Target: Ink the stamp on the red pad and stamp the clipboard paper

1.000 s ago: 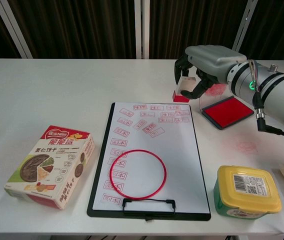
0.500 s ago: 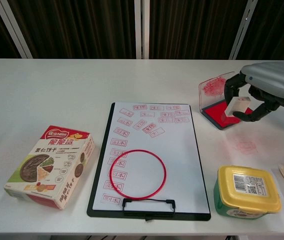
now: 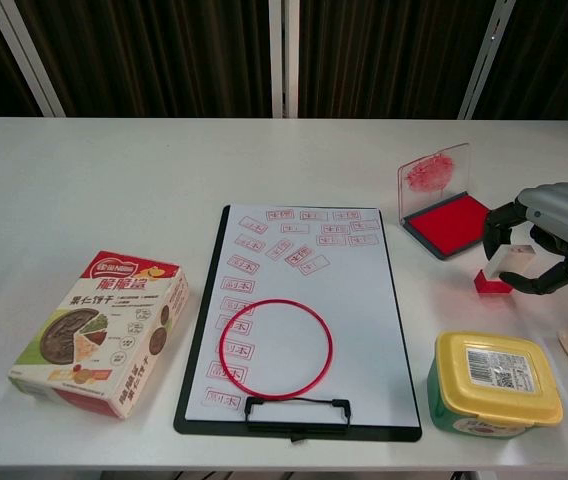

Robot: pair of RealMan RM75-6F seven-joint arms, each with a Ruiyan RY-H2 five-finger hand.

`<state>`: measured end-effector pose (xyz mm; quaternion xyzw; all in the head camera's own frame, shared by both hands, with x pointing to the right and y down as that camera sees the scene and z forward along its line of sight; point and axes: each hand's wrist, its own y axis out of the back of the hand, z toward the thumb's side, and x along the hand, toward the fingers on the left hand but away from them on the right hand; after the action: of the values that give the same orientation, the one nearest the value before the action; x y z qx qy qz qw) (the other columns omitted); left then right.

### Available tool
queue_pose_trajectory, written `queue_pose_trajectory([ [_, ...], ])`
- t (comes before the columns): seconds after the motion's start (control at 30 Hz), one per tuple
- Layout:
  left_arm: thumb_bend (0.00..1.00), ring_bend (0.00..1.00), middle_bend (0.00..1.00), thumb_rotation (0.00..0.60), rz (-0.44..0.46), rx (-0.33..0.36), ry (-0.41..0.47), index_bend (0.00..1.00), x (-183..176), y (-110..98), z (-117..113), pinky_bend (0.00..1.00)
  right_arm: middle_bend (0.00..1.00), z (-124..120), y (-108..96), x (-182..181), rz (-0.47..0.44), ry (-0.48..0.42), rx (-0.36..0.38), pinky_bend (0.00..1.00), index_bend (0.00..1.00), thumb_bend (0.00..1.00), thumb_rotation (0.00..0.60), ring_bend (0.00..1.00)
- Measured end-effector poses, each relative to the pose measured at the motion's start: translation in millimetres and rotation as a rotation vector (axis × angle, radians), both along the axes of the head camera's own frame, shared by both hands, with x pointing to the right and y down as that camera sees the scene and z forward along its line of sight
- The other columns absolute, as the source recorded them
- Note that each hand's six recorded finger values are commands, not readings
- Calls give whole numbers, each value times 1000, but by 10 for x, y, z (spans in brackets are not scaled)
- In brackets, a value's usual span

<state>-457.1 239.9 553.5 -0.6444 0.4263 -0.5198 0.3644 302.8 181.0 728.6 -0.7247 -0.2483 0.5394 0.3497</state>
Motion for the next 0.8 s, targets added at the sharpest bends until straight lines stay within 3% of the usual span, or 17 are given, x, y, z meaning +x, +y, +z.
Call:
queue_pose_trajectory([
  [0.17,0,67,94,600,0,4,0,96,-5,-1,-8,159,852,36,38,-3,-17,6,9,1000,991,443,600,886],
  [0.37,0,67,94,600,-5,6,-1,96,-24,3,-15,159,781,72,57,-17,-43,31,-5,1000,882,395,600,886],
  [0.57,0,67,94,600,-11,15,0,96,-42,-15,-34,159,636,66,65,-25,-58,33,-10,1000,691,321,600,884],
  [0.8,0,67,94,600,-8,14,0,96,-40,-22,-43,159,516,56,63,-34,-62,25,-10,1000,537,286,600,882],
])
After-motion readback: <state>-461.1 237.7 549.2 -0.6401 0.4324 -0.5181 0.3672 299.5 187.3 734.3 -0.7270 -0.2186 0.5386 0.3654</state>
